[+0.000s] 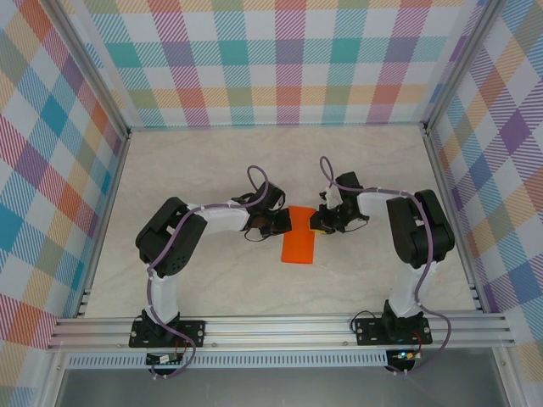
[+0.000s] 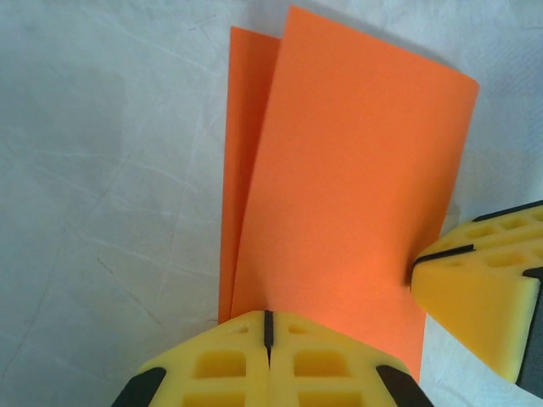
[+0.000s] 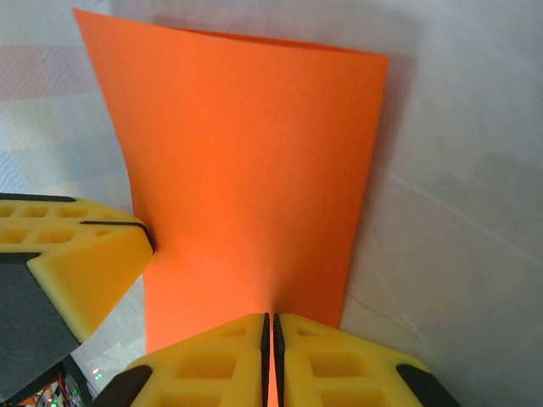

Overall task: Fold a paper plane with a square sheet of paper (pick it up from the middle)
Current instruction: Fold the square sheet of paper in half at the center of the table.

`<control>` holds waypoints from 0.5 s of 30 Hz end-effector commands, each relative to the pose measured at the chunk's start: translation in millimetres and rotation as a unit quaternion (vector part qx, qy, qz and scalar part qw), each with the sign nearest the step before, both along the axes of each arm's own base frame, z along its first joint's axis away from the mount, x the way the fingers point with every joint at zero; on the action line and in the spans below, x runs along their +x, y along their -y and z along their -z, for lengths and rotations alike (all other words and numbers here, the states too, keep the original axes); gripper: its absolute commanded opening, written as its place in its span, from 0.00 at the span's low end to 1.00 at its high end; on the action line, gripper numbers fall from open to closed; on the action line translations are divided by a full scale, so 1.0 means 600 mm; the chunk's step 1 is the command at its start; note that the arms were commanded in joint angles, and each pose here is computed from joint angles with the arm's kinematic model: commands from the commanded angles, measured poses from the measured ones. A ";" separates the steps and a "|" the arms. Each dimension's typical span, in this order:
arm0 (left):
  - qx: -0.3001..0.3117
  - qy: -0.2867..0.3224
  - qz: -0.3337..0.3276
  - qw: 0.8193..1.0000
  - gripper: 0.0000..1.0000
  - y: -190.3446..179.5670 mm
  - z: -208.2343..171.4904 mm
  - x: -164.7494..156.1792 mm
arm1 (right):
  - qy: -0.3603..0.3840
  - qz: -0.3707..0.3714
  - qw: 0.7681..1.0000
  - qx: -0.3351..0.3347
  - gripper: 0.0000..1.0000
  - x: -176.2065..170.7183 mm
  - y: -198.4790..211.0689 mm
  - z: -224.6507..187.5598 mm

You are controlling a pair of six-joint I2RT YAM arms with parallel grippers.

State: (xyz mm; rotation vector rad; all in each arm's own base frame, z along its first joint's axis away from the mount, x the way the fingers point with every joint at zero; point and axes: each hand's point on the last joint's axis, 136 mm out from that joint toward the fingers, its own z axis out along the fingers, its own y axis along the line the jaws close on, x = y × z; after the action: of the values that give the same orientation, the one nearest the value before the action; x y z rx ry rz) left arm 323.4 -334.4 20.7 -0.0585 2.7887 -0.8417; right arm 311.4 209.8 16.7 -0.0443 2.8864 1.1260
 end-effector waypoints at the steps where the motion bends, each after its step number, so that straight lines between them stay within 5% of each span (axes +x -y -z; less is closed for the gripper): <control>1: 0.076 -0.054 0.003 0.996 0.00 -0.044 0.066 -0.047 | 0.009 0.003 1.000 0.008 0.14 -0.010 -0.001 -0.021; 8: 0.076 -0.058 0.003 0.995 0.00 -0.043 0.070 -0.047 | 0.010 -0.009 0.998 0.053 0.17 -0.054 -0.016 -0.046; 15: 0.079 -0.062 0.002 0.995 0.00 -0.044 0.075 -0.050 | -0.028 -0.016 0.999 0.028 0.17 -0.095 -0.014 0.007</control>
State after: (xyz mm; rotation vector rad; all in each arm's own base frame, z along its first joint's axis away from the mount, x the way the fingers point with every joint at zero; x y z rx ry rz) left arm 323.4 -334.4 20.6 -0.0592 2.7891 -0.8415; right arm 263.5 217.6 24.9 -0.0718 2.8736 1.2333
